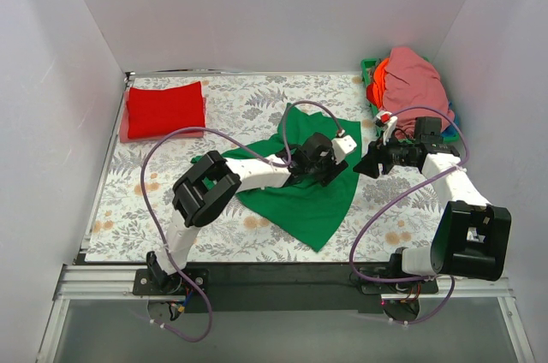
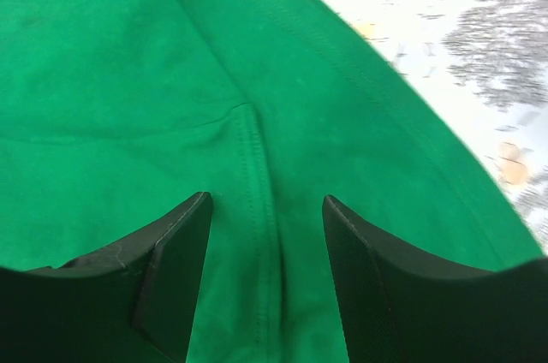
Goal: Fold and stack the t-shirts
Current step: Flatten the tshirt out
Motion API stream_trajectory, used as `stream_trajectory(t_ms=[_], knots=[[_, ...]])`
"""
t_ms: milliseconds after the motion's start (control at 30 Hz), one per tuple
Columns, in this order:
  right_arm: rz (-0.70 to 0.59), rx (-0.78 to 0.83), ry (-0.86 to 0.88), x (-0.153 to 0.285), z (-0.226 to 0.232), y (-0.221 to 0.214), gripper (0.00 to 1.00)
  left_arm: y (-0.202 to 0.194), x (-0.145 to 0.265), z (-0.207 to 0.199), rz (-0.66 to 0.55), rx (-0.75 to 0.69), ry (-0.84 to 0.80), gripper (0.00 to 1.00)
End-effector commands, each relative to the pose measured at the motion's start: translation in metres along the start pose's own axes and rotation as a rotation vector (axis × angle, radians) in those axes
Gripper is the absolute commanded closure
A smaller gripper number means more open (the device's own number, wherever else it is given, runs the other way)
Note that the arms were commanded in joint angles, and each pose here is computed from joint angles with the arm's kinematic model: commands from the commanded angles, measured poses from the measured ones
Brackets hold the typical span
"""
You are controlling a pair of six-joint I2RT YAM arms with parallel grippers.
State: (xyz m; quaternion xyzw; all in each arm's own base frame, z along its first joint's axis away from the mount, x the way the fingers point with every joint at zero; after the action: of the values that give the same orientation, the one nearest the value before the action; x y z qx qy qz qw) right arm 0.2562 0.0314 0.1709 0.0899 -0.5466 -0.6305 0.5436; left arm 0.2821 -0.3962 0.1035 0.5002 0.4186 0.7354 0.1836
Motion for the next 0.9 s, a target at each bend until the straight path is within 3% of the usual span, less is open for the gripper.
stream_trajectory(t_ms=[0,333,567,867], knots=[[-0.022,0.011,0.005,0.002,-0.002,0.008,0.38,0.021,-0.002,0.008,-0.043,-0.039,0.143,0.47],[-0.027,0.007,0.007,0.004,-0.002,0.008,0.38,0.009,-0.024,0.003,0.01,-0.119,0.3,0.56],[-0.029,-0.001,0.009,0.005,-0.003,0.008,0.38,0.008,-0.024,0.008,0.018,-0.139,0.376,0.72],[-0.027,-0.007,0.011,0.005,-0.004,0.007,0.38,0.033,-0.001,0.008,-0.087,-0.077,0.359,0.98]])
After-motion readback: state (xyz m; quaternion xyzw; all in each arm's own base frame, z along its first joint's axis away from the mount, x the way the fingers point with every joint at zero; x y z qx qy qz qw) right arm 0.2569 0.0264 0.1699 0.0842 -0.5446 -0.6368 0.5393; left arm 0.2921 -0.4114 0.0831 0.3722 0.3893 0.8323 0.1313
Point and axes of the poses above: each gripper's point midway between its finger pads, its own x axis back along the fingers, its own z axis along the line the jaws close on, y = z × x, the point moved 9 cm from there along x, back along the fingers, and after that the axes turned 6 degrees about -x, right-handed, at the moved point
